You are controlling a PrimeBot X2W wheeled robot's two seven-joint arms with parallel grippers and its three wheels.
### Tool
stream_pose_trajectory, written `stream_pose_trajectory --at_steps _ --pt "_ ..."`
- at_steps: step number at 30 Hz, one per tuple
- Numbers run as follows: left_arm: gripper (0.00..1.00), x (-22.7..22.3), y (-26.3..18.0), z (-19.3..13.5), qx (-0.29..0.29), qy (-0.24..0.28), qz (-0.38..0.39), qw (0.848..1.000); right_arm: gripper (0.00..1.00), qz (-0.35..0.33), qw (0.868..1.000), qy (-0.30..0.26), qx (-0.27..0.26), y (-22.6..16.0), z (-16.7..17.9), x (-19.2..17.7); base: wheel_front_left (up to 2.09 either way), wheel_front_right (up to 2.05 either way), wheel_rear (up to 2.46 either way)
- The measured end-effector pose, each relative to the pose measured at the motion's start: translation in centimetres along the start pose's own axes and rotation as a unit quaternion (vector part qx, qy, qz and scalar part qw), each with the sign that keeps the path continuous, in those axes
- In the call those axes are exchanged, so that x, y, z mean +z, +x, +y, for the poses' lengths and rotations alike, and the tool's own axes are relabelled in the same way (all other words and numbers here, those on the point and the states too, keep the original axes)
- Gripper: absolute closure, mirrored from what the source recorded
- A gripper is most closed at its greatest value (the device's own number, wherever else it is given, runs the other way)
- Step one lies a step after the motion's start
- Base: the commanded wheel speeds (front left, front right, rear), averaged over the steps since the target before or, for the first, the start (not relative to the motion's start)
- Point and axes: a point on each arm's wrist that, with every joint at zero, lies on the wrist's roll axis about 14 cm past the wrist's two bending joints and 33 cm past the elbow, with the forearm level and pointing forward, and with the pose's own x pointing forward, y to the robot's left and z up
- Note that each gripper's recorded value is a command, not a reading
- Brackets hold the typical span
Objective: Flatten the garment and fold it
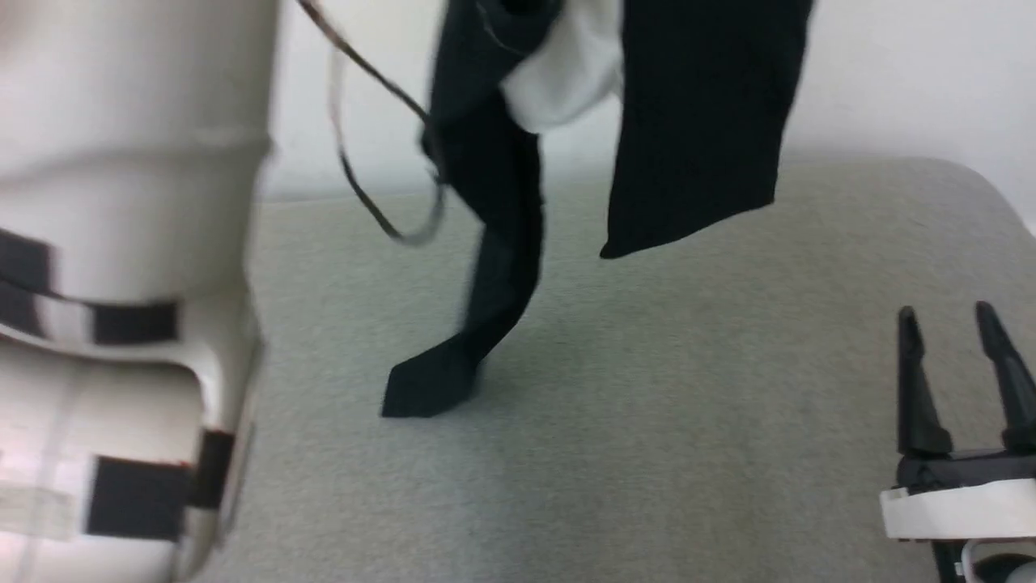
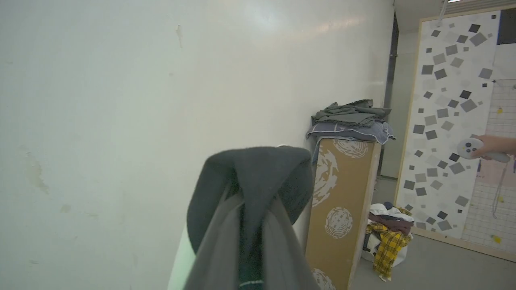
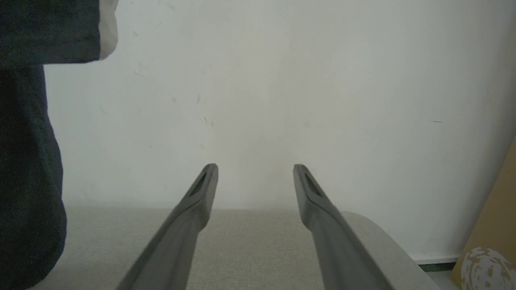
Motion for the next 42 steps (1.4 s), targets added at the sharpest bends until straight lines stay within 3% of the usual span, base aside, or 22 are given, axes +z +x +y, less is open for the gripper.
stream_pose_trajectory --at_steps 7,13,17,22,26,29,30,31,35,42 --pt "1.00 -10.4 0.5 -0.7 -0.023 -0.066 0.066 0.995 0.00 0.006 0.999 -0.021 -0.048 -0.9 -3.3 0.0 0.00 0.00 0.00" --pt "1.00 -23.3 -3.4 0.1 0.008 -0.149 0.144 0.978 0.00 0.019 0.998 -0.028 -0.059 -0.6 -4.1 -0.9 0.00 0.00 0.00" --pt "1.00 -32.5 -8.4 -0.5 0.044 -0.195 0.226 0.953 0.00 0.027 0.997 -0.032 -0.062 -0.4 -4.4 -1.5 0.00 0.00 0.00" --pt "1.00 -42.3 -16.2 -0.1 0.101 -0.193 0.347 0.912 0.00 0.040 0.997 -0.032 -0.058 0.1 -4.1 -2.4 0.00 0.00 0.00" --pt "1.00 -47.1 -20.6 -0.3 0.118 -0.185 0.418 0.882 0.00 0.045 0.997 -0.032 -0.055 0.7 -4.0 -3.0 0.00 0.00 0.00" --pt "1.00 -48.9 -21.9 0.0 0.126 -0.181 0.441 0.870 0.00 0.053 0.997 -0.032 -0.053 1.0 -3.8 -3.6 0.00 0.00 0.00" --pt "0.56 -49.2 -22.2 0.0 0.127 -0.180 0.445 0.868 0.00 0.054 0.997 -0.032 -0.053 1.1 -3.8 -3.7 0.00 0.00 0.00" --pt "0.00 -49.4 -22.2 0.1 0.131 -0.181 0.444 0.868 0.00 0.055 0.997 -0.032 -0.052 1.2 -3.8 -3.8 0.00 0.00 0.00" --pt "0.00 -48.5 -21.2 0.3 0.135 -0.187 0.415 0.880 0.00 0.056 0.997 -0.030 -0.051 1.2 -3.7 -4.0 0.00 0.00 0.00" --pt "0.00 -41.3 -19.3 3.1 0.153 -0.165 0.316 0.922 0.00 0.040 0.998 -0.025 -0.044 1.0 -3.2 -2.4 0.00 0.00 0.00"
